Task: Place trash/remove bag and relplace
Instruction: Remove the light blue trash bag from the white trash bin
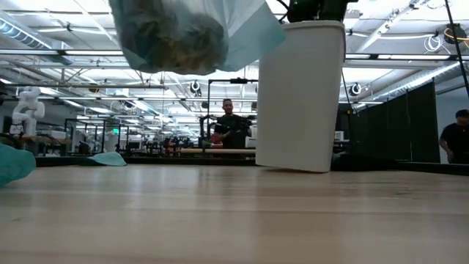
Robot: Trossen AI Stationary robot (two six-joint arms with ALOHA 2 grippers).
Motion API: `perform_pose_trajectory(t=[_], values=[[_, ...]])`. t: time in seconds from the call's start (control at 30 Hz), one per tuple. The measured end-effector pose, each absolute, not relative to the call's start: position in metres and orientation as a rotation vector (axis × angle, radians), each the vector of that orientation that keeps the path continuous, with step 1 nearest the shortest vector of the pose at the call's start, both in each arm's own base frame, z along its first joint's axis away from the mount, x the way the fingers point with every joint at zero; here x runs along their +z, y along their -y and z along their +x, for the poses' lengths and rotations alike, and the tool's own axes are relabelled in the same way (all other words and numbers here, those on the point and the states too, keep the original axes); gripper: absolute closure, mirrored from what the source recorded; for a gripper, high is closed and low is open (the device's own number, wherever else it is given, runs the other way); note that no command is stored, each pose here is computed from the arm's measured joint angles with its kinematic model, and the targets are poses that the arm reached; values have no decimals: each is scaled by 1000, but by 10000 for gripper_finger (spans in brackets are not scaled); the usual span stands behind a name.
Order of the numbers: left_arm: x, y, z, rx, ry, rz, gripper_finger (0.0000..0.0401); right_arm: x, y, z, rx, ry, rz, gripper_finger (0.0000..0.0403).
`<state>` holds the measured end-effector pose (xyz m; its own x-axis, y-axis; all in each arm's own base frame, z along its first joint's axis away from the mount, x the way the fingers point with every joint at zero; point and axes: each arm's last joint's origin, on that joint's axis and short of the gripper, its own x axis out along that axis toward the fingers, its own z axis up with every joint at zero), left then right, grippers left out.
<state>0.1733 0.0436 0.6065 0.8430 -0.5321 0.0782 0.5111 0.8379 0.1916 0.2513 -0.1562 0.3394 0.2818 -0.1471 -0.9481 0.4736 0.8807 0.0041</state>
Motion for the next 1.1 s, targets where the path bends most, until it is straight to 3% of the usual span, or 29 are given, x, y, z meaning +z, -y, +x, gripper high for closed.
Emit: perform_pose_trajectory(t=[0.43,0.83,0.97,1.1], values=[[608,-45,174,-481,139,164,401,375,145,243,-409,-972,278,403],[648,-43,169,-507,510,215,401,483,101,188,-409,-554,159,403],[631,-52,188,-434,344,59,401,511,77,182,-244,-367,132,403],[629,-55,210,-424,381,64,401,527,56,196,-48,-198,81,403]])
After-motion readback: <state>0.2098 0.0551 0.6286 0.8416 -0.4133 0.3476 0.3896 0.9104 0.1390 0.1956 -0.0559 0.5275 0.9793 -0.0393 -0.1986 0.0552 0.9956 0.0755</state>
